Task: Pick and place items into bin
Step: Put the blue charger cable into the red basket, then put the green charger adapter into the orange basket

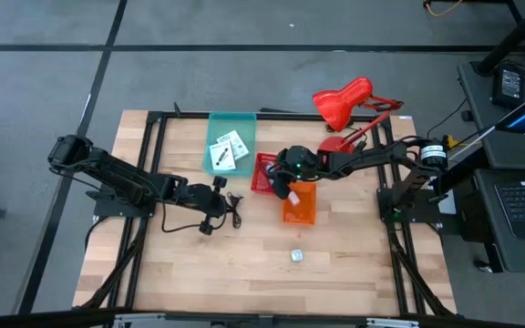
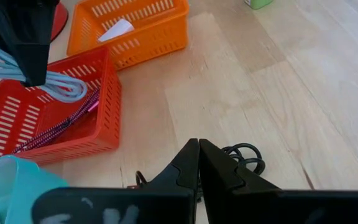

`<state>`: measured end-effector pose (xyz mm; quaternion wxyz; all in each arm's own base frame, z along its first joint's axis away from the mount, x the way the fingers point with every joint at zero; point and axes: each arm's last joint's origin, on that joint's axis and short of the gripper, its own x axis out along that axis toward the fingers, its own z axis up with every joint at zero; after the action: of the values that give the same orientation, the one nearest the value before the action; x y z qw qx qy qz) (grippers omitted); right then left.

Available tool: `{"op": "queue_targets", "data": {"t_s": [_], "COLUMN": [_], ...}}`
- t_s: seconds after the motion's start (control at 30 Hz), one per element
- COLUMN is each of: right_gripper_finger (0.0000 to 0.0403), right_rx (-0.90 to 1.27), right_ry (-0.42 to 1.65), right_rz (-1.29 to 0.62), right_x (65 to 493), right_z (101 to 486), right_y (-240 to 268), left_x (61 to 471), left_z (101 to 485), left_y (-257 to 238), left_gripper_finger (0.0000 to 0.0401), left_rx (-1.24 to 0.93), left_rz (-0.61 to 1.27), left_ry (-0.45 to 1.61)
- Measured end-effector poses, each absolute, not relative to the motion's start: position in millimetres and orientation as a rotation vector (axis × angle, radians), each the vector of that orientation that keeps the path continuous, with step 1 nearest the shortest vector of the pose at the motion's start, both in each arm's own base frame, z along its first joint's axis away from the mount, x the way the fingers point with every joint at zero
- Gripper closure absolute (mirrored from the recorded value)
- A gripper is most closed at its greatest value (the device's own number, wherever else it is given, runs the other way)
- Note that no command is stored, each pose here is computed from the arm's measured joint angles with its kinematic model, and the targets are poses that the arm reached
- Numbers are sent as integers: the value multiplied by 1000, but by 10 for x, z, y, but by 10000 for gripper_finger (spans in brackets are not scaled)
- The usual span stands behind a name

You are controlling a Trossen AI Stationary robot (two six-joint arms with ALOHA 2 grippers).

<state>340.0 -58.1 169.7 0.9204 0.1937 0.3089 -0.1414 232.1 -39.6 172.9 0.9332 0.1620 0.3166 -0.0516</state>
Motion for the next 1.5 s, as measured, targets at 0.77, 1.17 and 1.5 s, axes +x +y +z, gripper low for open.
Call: {"op": "queue_targets", "data": {"t_s": [0.77, 1.17, 1.5], "right_gripper_finger": [282, 281, 281], "right_rx": [318, 105, 10], "right_ry": [631, 591, 597], "right_rz": [-276, -69, 126], "right_x": [3388, 3379, 3329], "right_z": [1742, 1962, 1961], "right_y": [-582, -62, 580], "left_x": [2322, 2317, 2316], "left_z": [1731, 1723, 1723], "left_y": [-396, -395, -395], "left_gripper_finger": [399, 396, 395], "left_rx": [327, 310, 251], "left_rz": [-104, -99, -79], "left_ry": [647, 657, 660]}}
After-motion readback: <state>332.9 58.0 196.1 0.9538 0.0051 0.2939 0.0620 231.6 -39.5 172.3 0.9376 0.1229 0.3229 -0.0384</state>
